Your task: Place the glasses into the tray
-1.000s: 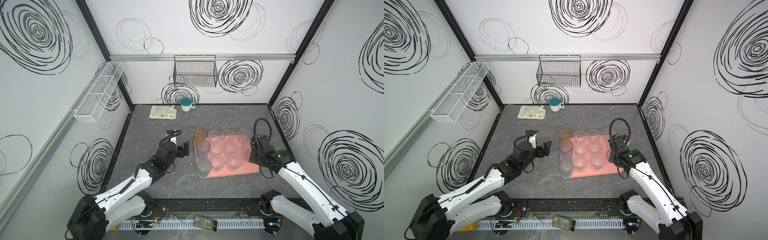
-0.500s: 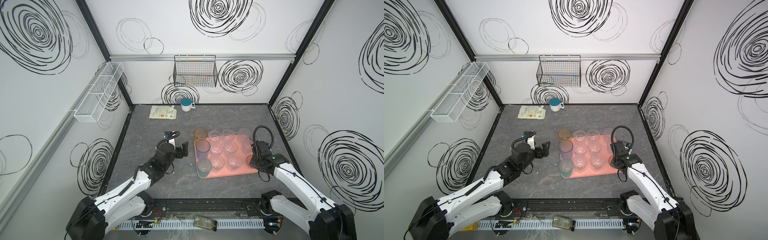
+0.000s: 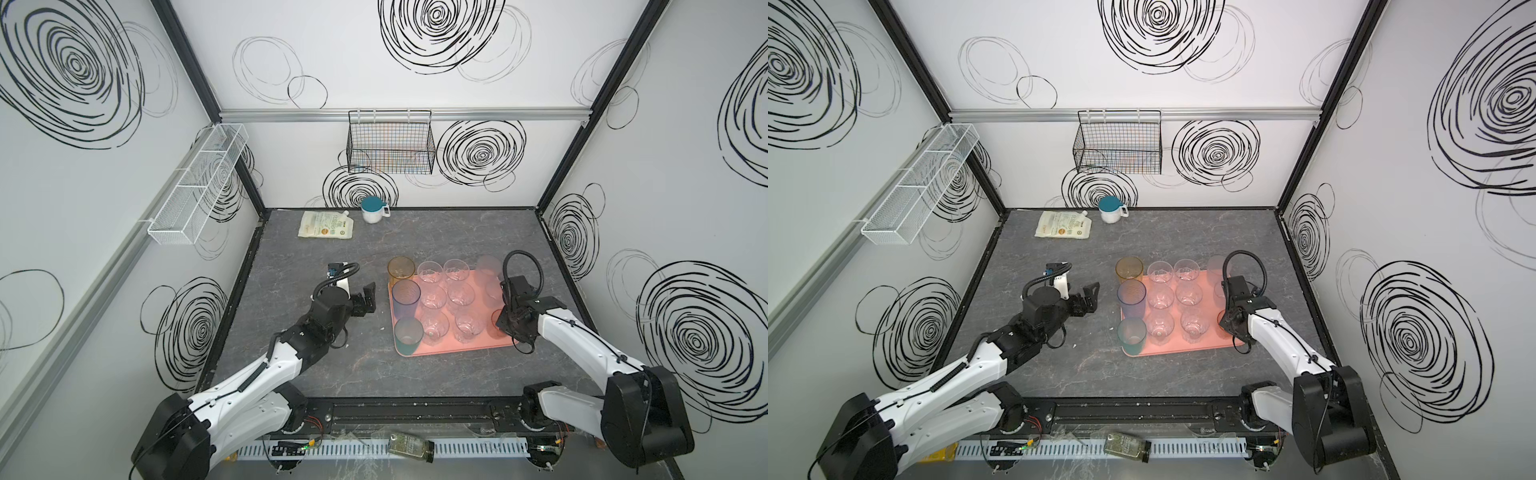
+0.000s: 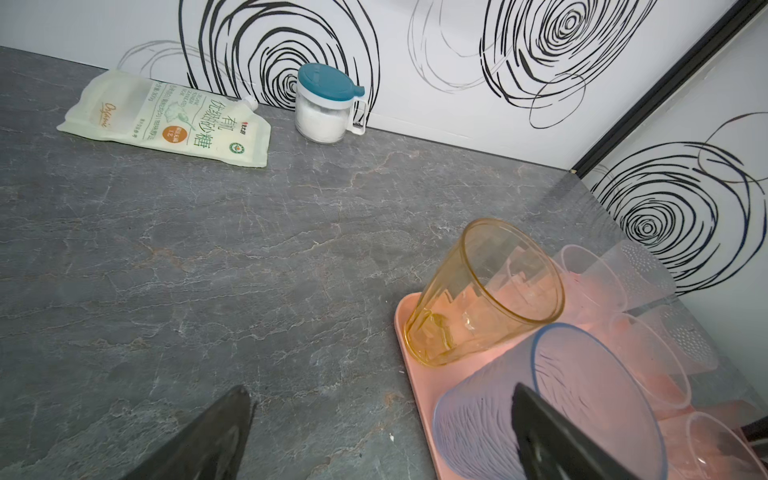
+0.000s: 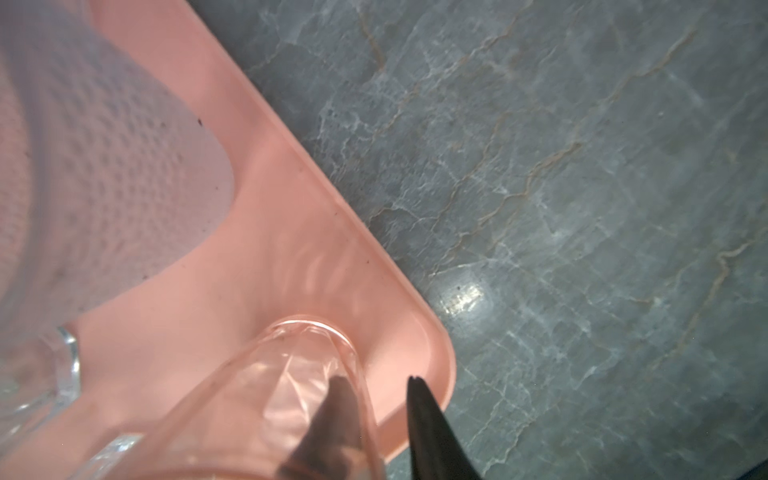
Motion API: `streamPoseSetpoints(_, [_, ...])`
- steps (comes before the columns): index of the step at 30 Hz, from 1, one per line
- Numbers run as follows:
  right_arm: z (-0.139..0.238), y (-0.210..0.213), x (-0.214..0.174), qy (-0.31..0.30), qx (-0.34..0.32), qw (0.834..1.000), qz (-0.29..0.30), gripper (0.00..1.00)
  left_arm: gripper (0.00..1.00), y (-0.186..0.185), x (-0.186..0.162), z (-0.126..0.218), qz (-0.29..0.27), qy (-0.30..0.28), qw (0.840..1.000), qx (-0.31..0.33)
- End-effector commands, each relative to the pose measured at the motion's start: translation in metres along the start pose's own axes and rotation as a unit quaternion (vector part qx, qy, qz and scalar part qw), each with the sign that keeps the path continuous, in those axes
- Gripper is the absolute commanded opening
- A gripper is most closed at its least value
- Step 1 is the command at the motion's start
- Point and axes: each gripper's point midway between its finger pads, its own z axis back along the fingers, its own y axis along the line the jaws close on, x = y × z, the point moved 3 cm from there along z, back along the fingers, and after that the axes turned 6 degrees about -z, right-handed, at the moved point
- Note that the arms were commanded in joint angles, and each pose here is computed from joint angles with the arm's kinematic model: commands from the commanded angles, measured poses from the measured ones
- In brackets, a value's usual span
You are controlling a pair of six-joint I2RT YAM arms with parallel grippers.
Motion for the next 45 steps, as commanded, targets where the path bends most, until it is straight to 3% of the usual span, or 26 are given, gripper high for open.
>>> streamPoseSetpoints(1, [0.027, 0.012, 0.023, -0.032, 0.025, 0.999, -0.005, 0.42, 1.0, 0.005, 0.007, 0.003, 0.008, -0.023, 1.0, 0.015])
streamPoseSetpoints(4, [0.049, 0.022, 0.032, -0.033, 0.066, 0.997, 0.002, 0.52, 1.0, 0.006, 0.012, 0.004, 0.009, -0.028, 0.999, 0.017])
streamPoseSetpoints(7, [0.075, 0.023, 0.06, -0.112, 0.096, 0.989, -0.018, 0.56, 1.0, 0.015, 0.019, 0.008, 0.012, -0.047, 0.998, 0.039])
streamPoseSetpoints(12, [0.106, 0.039, 0.141, -0.318, 0.176, 0.925, -0.107, 0.62, 0.99, 0.048, 0.041, 0.015, 0.053, -0.098, 0.987, 0.113])
streamPoseSetpoints(16, [0.095, 0.037, 0.176, -0.384, 0.129, 0.904, -0.134, 0.65, 0.98, 0.079, 0.051, 0.021, 0.049, -0.14, 0.965, 0.218])
streamPoseSetpoints(20, [0.064, 0.018, 0.181, -0.442, 0.079, 0.885, -0.122, 0.69, 0.99, 0.111, 0.044, 0.021, -0.017, -0.173, 0.929, 0.328])
streamPoseSetpoints(26, [0.045, -0.006, 0.166, -0.46, 0.019, 0.882, -0.105, 0.71, 0.96, 0.121, 0.037, 0.029, -0.103, -0.192, 0.909, 0.356])
streamPoseSetpoints(31, [0.023, -0.015, 0.15, -0.472, 0.031, 0.878, -0.076, 0.71, 0.96, 0.118, 0.027, 0.018, -0.136, -0.186, 0.914, 0.334])
streamPoseSetpoints(36, [0.01, -0.012, 0.148, -0.479, 0.039, 0.875, -0.053, 0.71, 0.96, 0.131, 0.013, 0.007, -0.124, -0.184, 0.915, 0.337])
streamPoseSetpoints(40, [0.006, -0.005, 0.147, -0.474, 0.054, 0.878, -0.032, 0.71, 0.96, 0.132, 0.02, 0.009, -0.109, -0.226, 0.93, 0.269])
streamPoseSetpoints(42, [0.01, -0.004, 0.146, -0.488, 0.071, 0.87, -0.033, 0.7, 0.96, 0.14, 0.021, 0.005, -0.095, -0.218, 0.935, 0.264])
streamPoseSetpoints(45, [0.008, -0.004, 0.145, -0.493, 0.104, 0.862, -0.049, 0.7, 0.96, 0.135, 0.023, -0.003, -0.123, -0.209, 0.943, 0.23])
